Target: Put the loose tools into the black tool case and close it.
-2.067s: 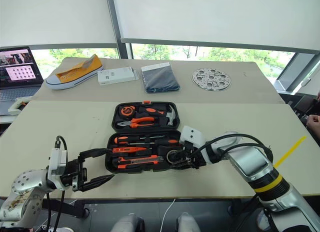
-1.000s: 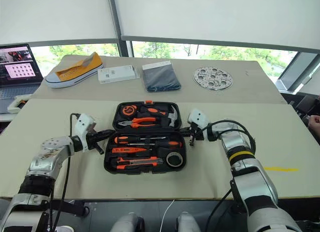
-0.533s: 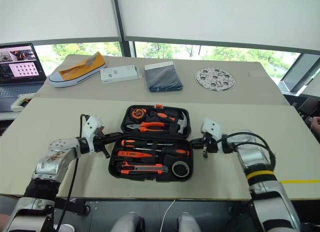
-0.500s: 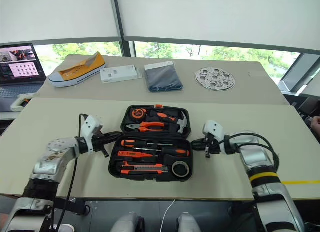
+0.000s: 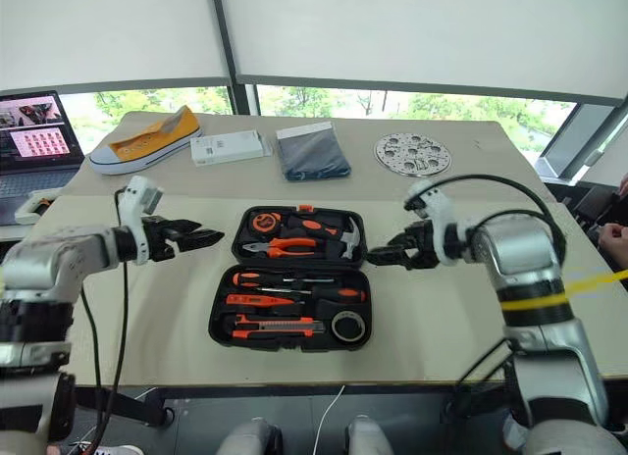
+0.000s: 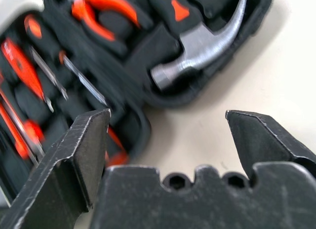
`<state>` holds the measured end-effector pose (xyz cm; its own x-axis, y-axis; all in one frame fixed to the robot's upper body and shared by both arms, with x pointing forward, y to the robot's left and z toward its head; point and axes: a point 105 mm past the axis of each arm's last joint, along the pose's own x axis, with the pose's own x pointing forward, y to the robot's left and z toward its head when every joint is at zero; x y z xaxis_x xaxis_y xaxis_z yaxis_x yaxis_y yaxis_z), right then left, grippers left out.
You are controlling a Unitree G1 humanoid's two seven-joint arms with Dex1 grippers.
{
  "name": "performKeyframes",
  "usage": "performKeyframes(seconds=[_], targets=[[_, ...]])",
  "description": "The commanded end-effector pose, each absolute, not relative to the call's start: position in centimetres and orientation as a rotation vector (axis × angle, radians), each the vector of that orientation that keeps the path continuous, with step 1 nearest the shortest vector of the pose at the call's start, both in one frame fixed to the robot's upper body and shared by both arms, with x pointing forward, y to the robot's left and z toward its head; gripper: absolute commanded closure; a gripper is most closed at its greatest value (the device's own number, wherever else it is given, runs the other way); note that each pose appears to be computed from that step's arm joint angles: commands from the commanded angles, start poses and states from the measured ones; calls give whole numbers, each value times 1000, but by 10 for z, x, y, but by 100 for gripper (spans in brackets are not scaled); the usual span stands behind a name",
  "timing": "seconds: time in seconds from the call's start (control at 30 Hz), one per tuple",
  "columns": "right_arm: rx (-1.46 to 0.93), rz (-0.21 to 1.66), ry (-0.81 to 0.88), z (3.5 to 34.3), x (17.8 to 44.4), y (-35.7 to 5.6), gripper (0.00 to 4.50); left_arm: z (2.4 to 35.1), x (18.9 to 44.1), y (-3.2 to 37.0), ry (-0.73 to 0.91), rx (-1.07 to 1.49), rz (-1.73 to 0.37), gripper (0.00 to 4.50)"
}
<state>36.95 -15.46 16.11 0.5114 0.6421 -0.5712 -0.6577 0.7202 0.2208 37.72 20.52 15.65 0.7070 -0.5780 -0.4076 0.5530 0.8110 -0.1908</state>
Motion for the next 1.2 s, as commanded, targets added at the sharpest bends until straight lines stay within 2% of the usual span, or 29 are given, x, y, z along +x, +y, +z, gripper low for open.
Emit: performKeyframes(seconds=[0.03,0.17,0.33,0.37,0.4,0.47,0.5,0.53,0.6,0.7,0.77,0.8,0.83,0.93,1.03,1.2], targets=[[-59,654,677,162,388,-164,9,152,389,205,499,-23,-566,12],[-78,605,680,156,405,-160,9,152,398,200,492,-14,-562,12],[-104,588,717,148,414,-156,9,148,403,198,520,-6,-562,12],[-101,586,732,145,414,-155,59,147,404,196,522,-9,-560,0],[-101,582,743,142,414,-155,71,145,405,195,527,-6,-565,30],[-102,566,755,139,414,-157,138,144,406,193,532,-3,-567,61],[-97,563,760,138,414,-158,170,144,406,193,535,-5,-567,94],[-91,557,762,138,414,-158,218,144,407,194,531,-8,-562,149],[-67,548,765,139,414,-159,268,145,408,194,527,-31,-561,205],[-31,528,742,142,417,-160,374,146,408,193,512,-78,-566,317],[13,558,659,152,422,-154,439,150,408,190,463,-129,-583,387],[42,591,596,160,424,-148,450,155,408,187,410,-170,-607,427],[57,629,523,170,425,-143,450,161,408,186,352,-202,-624,445],[37,716,316,191,421,-136,450,179,404,186,169,-205,-679,445],[-78,793,153,199,407,-134,450,193,393,188,-39,-133,-725,445],[-380,794,-131,197,376,-143,450,177,373,206,-192,55,-680,445]])
